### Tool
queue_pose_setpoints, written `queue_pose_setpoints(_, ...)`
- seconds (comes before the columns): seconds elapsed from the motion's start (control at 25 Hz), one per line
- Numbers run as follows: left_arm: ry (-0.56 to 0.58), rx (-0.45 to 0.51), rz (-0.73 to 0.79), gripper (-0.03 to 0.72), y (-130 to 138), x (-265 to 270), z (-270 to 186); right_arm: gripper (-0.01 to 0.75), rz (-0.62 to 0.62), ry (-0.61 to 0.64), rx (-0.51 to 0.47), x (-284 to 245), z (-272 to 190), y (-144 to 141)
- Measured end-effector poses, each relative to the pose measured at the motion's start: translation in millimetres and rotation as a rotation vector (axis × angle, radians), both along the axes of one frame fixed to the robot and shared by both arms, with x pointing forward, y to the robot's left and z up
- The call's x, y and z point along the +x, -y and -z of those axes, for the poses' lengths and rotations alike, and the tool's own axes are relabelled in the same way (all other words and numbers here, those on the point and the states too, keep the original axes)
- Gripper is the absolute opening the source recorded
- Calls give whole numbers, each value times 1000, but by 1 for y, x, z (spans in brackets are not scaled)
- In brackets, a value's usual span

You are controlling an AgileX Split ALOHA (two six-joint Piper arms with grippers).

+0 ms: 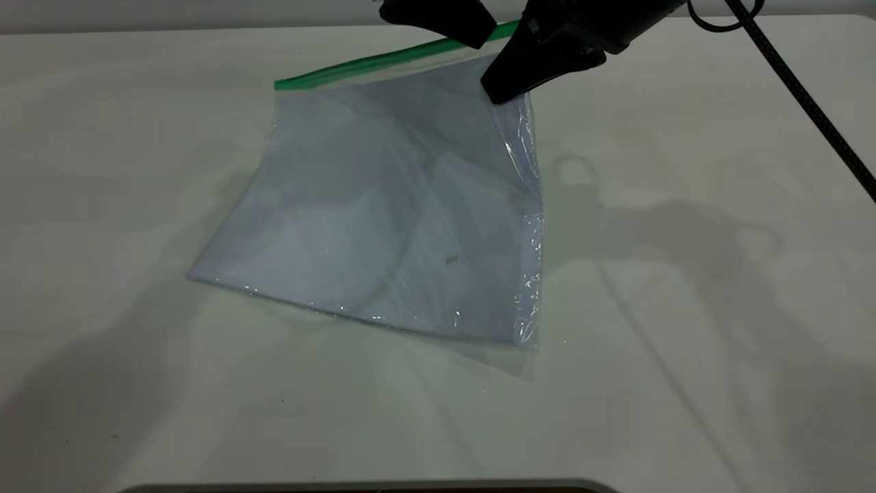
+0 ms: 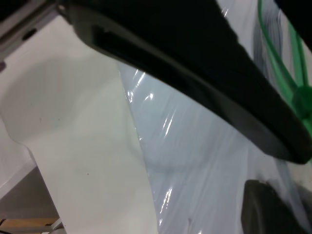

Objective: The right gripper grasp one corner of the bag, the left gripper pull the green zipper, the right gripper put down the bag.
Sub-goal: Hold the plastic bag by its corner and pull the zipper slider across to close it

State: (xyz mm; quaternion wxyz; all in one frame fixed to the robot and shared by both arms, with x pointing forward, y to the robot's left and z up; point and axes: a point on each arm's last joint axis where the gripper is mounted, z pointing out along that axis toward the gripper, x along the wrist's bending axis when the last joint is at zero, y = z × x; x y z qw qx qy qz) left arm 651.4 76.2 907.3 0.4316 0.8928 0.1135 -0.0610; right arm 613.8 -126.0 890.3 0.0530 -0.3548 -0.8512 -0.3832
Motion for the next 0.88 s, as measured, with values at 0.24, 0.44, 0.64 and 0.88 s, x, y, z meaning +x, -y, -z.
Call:
queue_pose_setpoints(0.24,6,3,-9,292,0,1,0,35,1,0,0,0,0,0)
queue_pose_setpoints(0.44,5,4,-10,197,0,1,1,35,8,0,4,0,0,0)
queue_pose_setpoints(0.64,-10,7,-12,175,0,1,8,35,15,-3,10,1,0,0)
queue_pose_setpoints(0.88,-10,11,-19,70,0,2,11,35,26,-7,15,2,1,1)
